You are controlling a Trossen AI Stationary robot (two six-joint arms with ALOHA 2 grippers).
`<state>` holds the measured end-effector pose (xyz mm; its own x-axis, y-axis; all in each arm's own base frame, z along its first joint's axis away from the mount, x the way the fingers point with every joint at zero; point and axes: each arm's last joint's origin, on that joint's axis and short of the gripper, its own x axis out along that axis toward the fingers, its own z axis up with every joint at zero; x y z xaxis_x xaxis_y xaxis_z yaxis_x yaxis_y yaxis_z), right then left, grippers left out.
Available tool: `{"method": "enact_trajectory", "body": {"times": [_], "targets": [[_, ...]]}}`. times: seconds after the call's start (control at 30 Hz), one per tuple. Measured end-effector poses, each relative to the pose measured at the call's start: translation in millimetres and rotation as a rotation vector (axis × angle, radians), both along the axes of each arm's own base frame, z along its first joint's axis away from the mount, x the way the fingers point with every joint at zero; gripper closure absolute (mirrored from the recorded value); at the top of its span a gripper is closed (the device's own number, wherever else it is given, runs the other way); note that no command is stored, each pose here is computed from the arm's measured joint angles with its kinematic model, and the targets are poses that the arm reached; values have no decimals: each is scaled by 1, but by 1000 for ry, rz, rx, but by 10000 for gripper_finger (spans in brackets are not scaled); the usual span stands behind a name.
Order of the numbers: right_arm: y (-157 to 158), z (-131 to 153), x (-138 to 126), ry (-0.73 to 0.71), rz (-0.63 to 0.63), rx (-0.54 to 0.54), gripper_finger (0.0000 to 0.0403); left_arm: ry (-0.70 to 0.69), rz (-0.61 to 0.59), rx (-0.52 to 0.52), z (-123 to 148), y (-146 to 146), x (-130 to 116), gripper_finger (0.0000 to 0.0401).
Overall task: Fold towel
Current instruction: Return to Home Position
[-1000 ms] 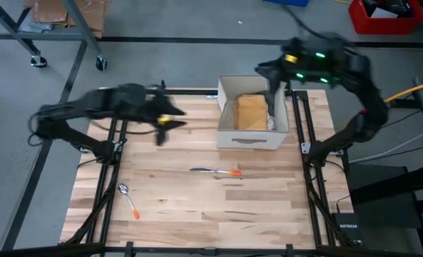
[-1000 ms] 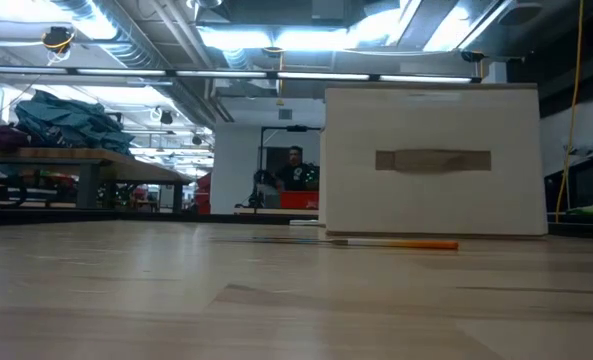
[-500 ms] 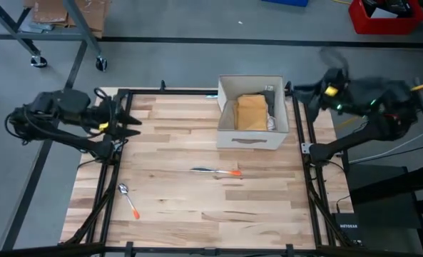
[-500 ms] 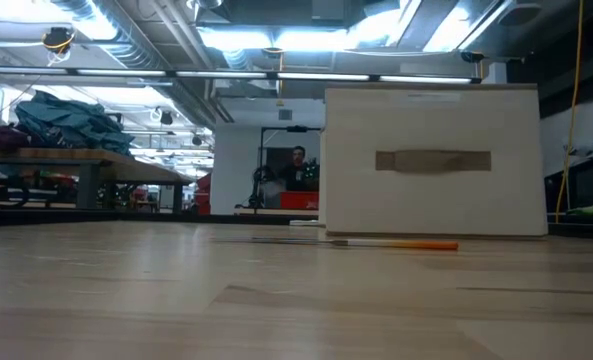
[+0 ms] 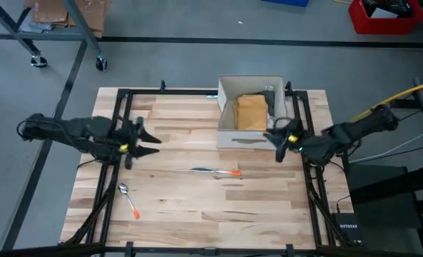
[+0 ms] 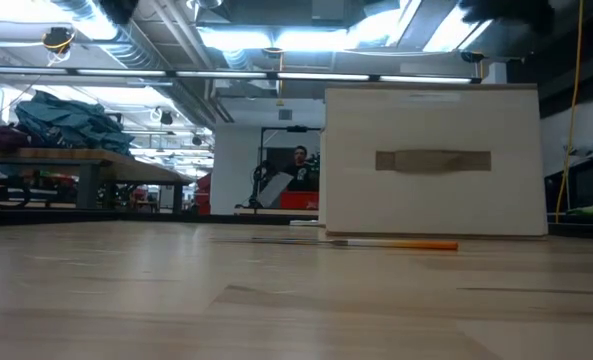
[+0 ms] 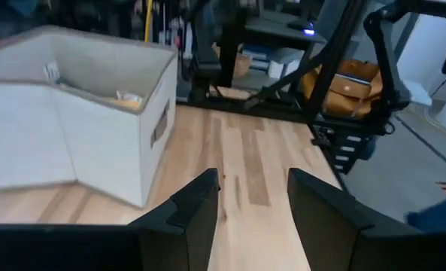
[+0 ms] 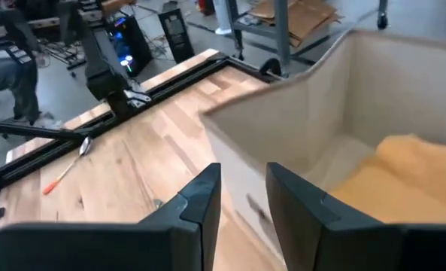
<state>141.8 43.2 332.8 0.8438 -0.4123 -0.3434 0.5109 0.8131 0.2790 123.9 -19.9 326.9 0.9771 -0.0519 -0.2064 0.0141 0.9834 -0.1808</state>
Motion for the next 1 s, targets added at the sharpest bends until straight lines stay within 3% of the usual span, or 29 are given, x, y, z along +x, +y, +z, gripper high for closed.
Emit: {"method": "enact_trajectory", "body": {"times": [0.17, 0.4, 0.67, 1.0], "targets": [[10, -55, 9, -16, 7, 2, 292, -87, -4, 19, -40, -3, 16, 248], [12, -110, 10, -19, 15, 70, 292, -63, 15, -51, -85, -4, 21, 248], [9, -145, 5, -20, -7, 124, 292, -51, 49, -98, -118, -3, 20, 248], [8, -166, -1, 63, 62, 128, 292, 4, 79, -164, -149, -2, 15, 248]]}}
